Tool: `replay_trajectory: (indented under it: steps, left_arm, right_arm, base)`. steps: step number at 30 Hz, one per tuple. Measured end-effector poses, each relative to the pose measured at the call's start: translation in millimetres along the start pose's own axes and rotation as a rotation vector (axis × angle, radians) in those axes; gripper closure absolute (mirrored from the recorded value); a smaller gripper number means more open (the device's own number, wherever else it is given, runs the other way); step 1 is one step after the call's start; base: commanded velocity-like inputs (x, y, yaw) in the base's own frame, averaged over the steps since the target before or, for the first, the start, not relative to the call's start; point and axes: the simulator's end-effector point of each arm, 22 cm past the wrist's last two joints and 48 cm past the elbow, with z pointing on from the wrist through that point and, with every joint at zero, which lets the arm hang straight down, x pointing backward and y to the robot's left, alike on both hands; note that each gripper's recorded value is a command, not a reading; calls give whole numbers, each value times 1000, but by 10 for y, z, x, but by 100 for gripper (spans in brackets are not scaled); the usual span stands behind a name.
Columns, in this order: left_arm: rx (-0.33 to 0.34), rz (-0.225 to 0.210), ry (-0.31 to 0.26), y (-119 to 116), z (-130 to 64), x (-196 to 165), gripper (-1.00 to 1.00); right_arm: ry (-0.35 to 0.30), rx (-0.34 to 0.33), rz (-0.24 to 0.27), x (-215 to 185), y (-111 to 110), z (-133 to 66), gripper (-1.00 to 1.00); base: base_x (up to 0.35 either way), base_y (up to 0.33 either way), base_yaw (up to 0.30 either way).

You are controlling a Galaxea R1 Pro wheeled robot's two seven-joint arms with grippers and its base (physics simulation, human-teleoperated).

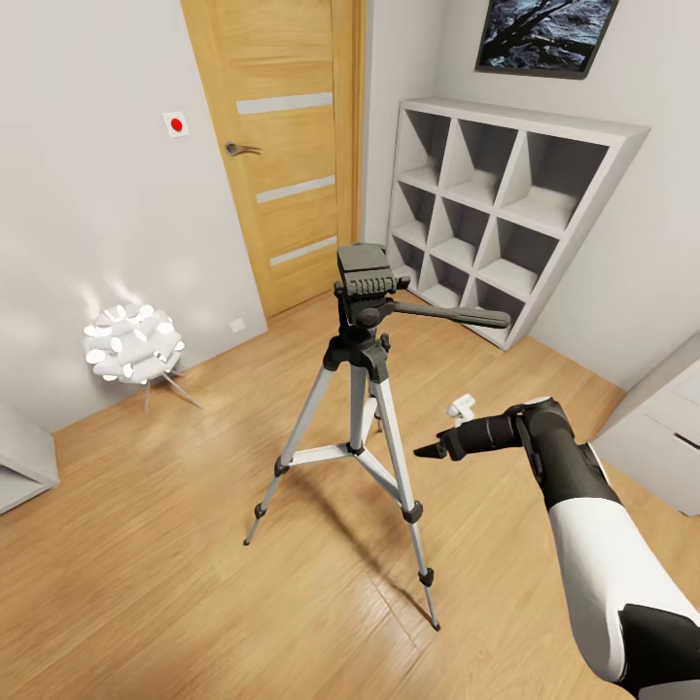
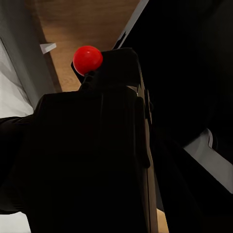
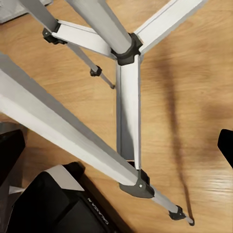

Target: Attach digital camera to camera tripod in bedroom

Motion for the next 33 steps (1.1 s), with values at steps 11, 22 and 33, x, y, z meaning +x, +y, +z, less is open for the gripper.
replay_trajectory:
  steps: [11, 22, 33]
  left_arm:
    - [0, -1, 0, 0, 0, -1, 100]
    - [-1, -2, 0, 2, 0, -1, 100]
    - [-2, -2, 0, 3, 0, 0, 100]
  right_arm:
    - [2, -12, -1, 3, 30, 12, -100]
    - [16, -82, 25, 44, 280, 267, -100]
    - [16, -136, 38, 15, 508, 445, -100]
  base:
    - [0, 0, 0]
    - [0, 0, 0]
    - [0, 0, 0]
